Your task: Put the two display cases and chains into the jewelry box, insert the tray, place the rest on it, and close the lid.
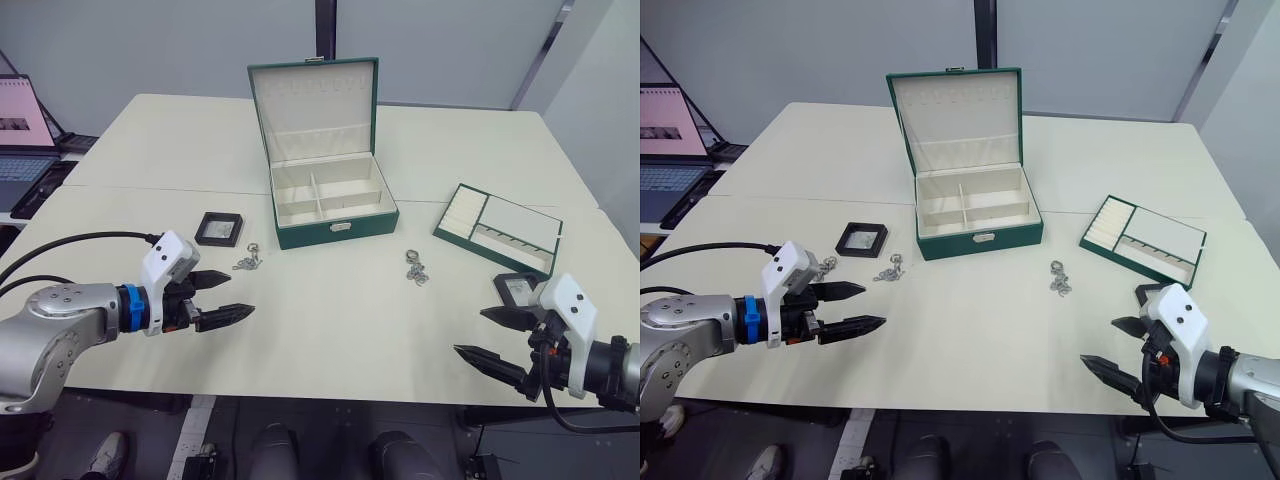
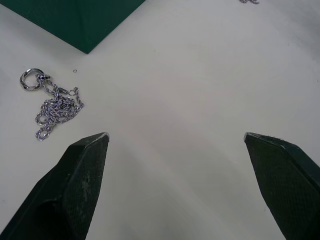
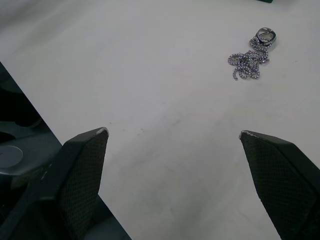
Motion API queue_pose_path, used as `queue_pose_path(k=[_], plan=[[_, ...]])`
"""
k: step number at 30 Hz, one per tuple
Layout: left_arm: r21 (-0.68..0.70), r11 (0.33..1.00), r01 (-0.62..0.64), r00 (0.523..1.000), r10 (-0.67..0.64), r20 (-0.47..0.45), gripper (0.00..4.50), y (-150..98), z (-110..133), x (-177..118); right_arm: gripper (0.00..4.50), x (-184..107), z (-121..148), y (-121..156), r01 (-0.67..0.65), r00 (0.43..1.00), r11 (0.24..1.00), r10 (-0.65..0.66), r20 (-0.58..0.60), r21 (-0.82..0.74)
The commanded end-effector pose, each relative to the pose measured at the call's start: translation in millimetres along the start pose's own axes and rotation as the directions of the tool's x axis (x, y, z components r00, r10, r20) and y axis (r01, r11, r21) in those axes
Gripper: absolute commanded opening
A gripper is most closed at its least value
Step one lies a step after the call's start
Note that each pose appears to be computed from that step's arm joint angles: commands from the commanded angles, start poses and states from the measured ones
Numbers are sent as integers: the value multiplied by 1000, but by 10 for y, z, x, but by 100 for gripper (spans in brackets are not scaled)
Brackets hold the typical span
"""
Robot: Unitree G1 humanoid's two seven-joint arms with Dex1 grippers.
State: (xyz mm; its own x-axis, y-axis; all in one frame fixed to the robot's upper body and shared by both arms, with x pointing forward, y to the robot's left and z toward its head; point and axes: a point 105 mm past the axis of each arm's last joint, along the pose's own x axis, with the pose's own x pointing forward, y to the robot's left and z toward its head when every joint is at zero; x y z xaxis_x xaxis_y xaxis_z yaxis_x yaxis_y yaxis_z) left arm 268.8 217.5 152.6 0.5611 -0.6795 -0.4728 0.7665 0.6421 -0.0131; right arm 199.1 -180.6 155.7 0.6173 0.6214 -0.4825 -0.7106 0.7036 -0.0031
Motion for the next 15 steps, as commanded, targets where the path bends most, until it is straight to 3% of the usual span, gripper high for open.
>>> queue_pose_path(k=[1,15], plan=[[55,998,-18,999,16,34,450,-5,100,-5,447,-3,95,10,-4,1000,999,5,28,-49],[43,998,-46,998,44,35,450,37,120,7,447,54,158,-44,5,999,997,-2,36,-78]])
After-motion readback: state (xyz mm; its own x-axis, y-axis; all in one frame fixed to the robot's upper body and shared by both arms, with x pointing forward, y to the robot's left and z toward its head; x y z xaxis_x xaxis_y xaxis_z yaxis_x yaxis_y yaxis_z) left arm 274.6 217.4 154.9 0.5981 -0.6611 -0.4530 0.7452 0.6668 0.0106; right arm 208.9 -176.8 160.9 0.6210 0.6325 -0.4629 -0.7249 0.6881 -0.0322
